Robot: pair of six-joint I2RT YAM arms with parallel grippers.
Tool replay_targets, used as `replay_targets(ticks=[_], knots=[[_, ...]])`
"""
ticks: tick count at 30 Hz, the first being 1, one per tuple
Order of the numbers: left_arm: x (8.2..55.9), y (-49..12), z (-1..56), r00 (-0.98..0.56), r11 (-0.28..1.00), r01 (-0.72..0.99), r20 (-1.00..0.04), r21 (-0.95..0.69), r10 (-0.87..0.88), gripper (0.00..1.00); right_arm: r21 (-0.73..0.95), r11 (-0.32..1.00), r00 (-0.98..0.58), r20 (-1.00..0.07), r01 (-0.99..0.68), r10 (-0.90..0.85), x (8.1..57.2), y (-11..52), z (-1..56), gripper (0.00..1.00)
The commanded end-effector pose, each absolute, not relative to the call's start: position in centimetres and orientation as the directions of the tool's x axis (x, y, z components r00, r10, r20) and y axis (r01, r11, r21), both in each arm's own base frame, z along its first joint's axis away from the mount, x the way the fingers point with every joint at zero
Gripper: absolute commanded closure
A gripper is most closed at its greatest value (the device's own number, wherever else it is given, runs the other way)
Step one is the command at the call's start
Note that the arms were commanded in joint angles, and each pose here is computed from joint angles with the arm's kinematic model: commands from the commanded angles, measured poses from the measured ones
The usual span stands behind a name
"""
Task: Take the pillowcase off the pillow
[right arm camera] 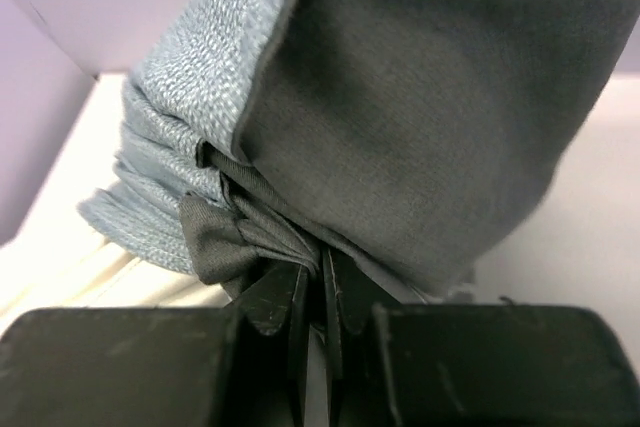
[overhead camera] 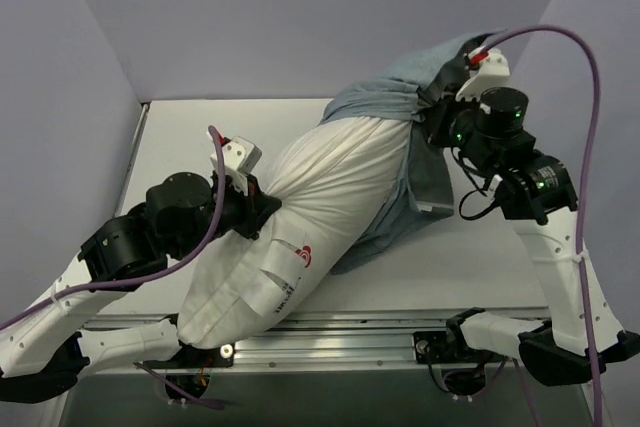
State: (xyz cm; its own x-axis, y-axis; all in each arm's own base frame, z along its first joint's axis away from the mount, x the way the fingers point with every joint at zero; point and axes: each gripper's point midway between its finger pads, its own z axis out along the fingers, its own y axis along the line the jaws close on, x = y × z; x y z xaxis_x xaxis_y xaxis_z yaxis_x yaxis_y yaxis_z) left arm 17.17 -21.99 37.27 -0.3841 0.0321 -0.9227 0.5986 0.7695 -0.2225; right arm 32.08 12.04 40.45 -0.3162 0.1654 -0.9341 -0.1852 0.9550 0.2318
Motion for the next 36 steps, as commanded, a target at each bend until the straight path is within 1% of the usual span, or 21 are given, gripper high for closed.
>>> replay_targets(ticks=[1, 5, 7, 8, 10, 11, 12, 13, 14, 16, 17, 19, 20, 21, 23, 26, 29, 32, 33, 35, 36], knots=[[16.2, -22.1, 43.2, -0.342, 0.69, 0.656, -0.935, -0.307, -0.092, 0.98, 0.219, 0.971, 0.016, -0.975, -0.096, 0.222, 31.5, 7.3, 52.6, 1.0], [18.5, -23.0, 40.6, -0.443, 0.708, 0.599, -0.891, -0.375, -0.097, 0.98, 0.226, 0.959, -0.028, -0.974, -0.174, 0.224, 32.5, 9.3, 52.3, 1.0], [20.6, -22.7, 39.2, -0.498, 0.697, 0.567, -0.856, -0.439, -0.134, 0.98, 0.228, 0.954, -0.062, -0.974, -0.195, 0.22, 33.4, 10.2, 51.2, 0.92], [21.8, -22.7, 36.2, -0.553, 0.717, 0.528, -0.825, -0.455, -0.117, 0.98, 0.225, 0.954, -0.103, -0.973, -0.196, 0.208, 34.3, 10.7, 49.5, 0.89], [24.9, -21.4, 33.8, -0.586, 0.751, 0.448, -0.794, -0.486, -0.164, 0.98, 0.226, 0.954, -0.162, -0.967, -0.196, 0.195, 36.1, 11.6, 46.7, 0.86], [26.2, -21.1, 32.0, -0.61, 0.769, 0.413, -0.775, -0.488, -0.164, 0.97, 0.223, 0.956, -0.189, -0.964, -0.188, 0.188, 36.8, 11.8, 45.3, 0.84], [27.5, -20.8, 30.2, -0.622, 0.786, 0.384, -0.765, -0.485, -0.168, 0.93, 0.217, 0.961, -0.251, -0.953, -0.17, 0.171, 38.3, 12.3, 42.1, 0.77], [29.0, -19.7, 29.3, -0.606, 0.82, 0.344, -0.775, -0.457, -0.178, 0.86, 0.211, 0.964, -0.28, -0.947, -0.16, 0.16, 38.9, 12.5, 40.6, 0.73], [30.4, -19.2, 27.9, -0.611, 0.847, 0.31, -0.773, -0.431, -0.17, 0.7, 0.207, 0.967, -0.308, -0.939, -0.148, 0.154, 39.5, 12.6, 39.1, 0.69], [32.8, -18.2, 27.6, -0.567, 0.89, 0.277, -0.809, -0.362, -0.153, 0.51, 0.197, 0.973, -0.36, -0.922, -0.124, 0.14, 40.7, 12.9, 35.8, 0.61], [34.5, -17.2, 26.7, -0.554, 0.926, 0.218, -0.82, -0.308, -0.142, 0.36, 0.202, 0.972, -0.368, -0.919, -0.123, 0.144, 40.8, 13.1, 35.2, 0.59], [36.8, -16.3, 28.6, -0.474, 0.953, 0.203, -0.874, -0.223, -0.103, 0.23, 0.222, 0.967, -0.368, -0.915, -0.125, 0.163, 40.9, 13.5, 34.3, 0.48], [38.4, -15.3, 28.7, -0.448, 0.974, 0.148, -0.89, -0.171, -0.088, 0.16, 0.23, 0.964, -0.36, -0.918, -0.133, 0.169, 40.7, 13.7, 34.5, 0.41], [39.1, -15.0, 29.4, -0.421, 0.981, 0.135, -0.904, -0.142, -0.072, 0.03, 0.237, 0.962, -0.352, -0.919, -0.137, 0.176, 40.6, 13.8, 34.6, 0.37], [40.6, -14.5, 32.3, -0.345, 0.988, 0.137, -0.938, -0.072, -0.02, 0.06, 0.241, 0.961, -0.357, -0.917, -0.136, 0.179, 40.1, 13.8, 34.1, 0.28], [41.1, -14.4, 36.2, -0.257, 0.988, 0.149, -0.966, -0.033, 0.007, 0.06, 0.242, 0.958, -0.369, -0.914, -0.157, 0.17, 39.3, 14.1, 33.2, 0.2], [39.9, -14.7, 38.3, -0.206, 0.985, 0.172, -0.978, -0.009, 0.027, 0.06, 0.246, 0.95, -0.41, -0.9, -0.194, 0.149, 38.5, 15.2, 31.0, 0.18], [37.3, -17.1, 37.8, -0.203, 0.97, 0.238, -0.974, 0.046, 0.096, 0.06, 0.238, 0.946, -0.465, -0.878, -0.218, 0.114, 37.5, 16.6, 27.8, 0.18], [35.7, -19.5, 36.1, -0.227, 0.952, 0.299, -0.964, 0.068, 0.14, 0.06, 0.238, 0.945, -0.472, -0.875, -0.222, 0.11, 37.3, 16.9, 27.2, 0.18], [33.9, -20.5, 34.1, -0.262, 0.95, 0.304, -0.952, 0.076, 0.16, 0.06, 0.237, 0.938, -0.495, -0.865, -0.255, 0.084, 36.5, 18.4, 25.8, 0.18], [32.5, -21.7, 31.3, -0.307, 0.939, 0.333, -0.933, 0.08, 0.188, 0.06, 0.232, 0.934, -0.508, -0.859, -0.272, 0.066, 36.1, 19.1, 24.7, 0.18]])
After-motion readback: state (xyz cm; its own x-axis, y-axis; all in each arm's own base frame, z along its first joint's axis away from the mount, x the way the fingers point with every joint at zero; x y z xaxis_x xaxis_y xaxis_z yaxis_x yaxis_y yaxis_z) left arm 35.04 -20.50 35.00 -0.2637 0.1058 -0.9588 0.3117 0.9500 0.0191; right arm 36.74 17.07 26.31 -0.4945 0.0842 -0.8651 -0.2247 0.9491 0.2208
